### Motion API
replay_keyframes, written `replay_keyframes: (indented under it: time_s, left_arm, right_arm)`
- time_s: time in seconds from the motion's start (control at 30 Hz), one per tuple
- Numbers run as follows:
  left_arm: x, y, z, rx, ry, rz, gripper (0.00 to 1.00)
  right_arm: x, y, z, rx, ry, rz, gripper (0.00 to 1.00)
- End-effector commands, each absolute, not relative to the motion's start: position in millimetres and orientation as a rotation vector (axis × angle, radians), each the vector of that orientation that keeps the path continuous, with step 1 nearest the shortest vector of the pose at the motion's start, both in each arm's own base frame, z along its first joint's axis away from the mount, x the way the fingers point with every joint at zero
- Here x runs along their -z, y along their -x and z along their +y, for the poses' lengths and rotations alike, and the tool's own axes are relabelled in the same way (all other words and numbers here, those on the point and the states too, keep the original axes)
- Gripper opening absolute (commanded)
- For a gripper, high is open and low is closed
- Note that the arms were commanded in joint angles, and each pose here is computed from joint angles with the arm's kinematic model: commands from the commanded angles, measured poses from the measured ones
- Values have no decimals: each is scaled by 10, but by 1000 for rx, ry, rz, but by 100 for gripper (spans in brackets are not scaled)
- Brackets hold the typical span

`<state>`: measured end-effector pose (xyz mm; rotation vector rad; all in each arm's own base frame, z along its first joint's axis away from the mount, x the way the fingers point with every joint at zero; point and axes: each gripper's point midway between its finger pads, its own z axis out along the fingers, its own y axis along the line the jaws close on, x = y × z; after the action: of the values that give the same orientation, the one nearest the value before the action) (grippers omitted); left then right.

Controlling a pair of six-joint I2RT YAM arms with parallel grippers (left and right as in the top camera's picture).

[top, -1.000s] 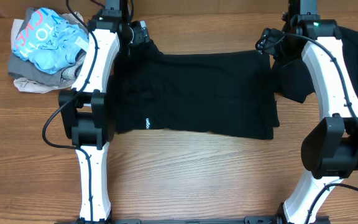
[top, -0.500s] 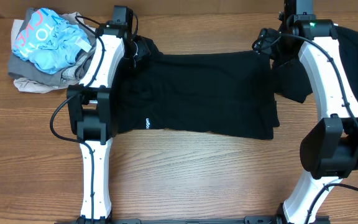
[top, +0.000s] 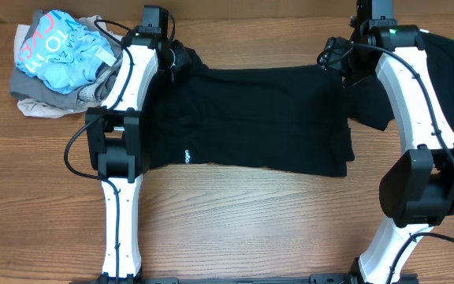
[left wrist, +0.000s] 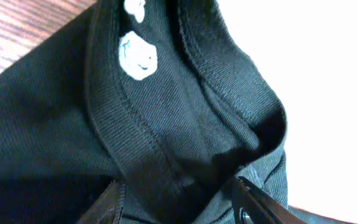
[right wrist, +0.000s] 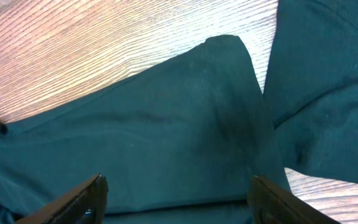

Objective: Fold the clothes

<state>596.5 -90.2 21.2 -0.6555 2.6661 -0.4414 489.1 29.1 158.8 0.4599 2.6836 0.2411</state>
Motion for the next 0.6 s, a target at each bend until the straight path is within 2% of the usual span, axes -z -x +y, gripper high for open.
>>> replay_keyframes:
  time_s: [0.0, 0.3, 0.57]
  left_arm:
    - [-164, -6043, -850, 474, 682, 2646, 58]
    - [-236, -6015, -880, 535, 569, 2670, 53]
    - [-205, -6008, -756, 464, 570, 2675, 39]
  right_arm:
    - [-1556, -4878, 289, -222, -459, 2687, 77]
    - [-1541, -4891, 290, -223, -459, 2683, 76]
    - [-1544, -4896, 290, -223, -458, 2680, 76]
